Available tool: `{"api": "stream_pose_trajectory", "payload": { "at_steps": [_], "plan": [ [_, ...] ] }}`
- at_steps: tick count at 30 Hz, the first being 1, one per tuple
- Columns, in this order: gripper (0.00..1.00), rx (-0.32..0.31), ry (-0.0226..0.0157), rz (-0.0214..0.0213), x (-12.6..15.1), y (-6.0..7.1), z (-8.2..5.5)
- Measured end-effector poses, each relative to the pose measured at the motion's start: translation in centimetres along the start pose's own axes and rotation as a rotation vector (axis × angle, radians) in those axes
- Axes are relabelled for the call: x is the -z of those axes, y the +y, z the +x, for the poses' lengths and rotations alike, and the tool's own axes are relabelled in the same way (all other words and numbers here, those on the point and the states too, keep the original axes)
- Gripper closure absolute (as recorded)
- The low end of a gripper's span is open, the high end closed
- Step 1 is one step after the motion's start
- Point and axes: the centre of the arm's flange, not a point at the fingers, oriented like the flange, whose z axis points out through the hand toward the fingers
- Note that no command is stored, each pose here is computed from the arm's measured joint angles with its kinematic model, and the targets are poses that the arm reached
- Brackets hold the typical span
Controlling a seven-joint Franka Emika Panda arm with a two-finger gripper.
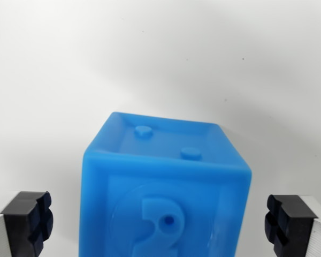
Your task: Stack cube
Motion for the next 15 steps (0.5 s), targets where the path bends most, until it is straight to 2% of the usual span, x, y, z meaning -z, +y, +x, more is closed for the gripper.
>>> {"api": "stream_pose_trajectory", "payload": {
  "at_steps": [2,4,13,14,15],
  "plan": [
    [0.0,0.0,-0.0007,-0.0002,-0.5,0.0,0.0],
    [0.0,0.0,0.0003,0.0001,-0.8,0.0,0.0],
    [0.0,0.0,0.0004,0.0002,-1.8,0.0,0.0],
    [1.0,0.0,0.0006,0.0003,-1.8,0.0,0.0],
    [1.0,0.0,0.0009,0.0004,-1.8,0.0,0.0]
  ]
}}
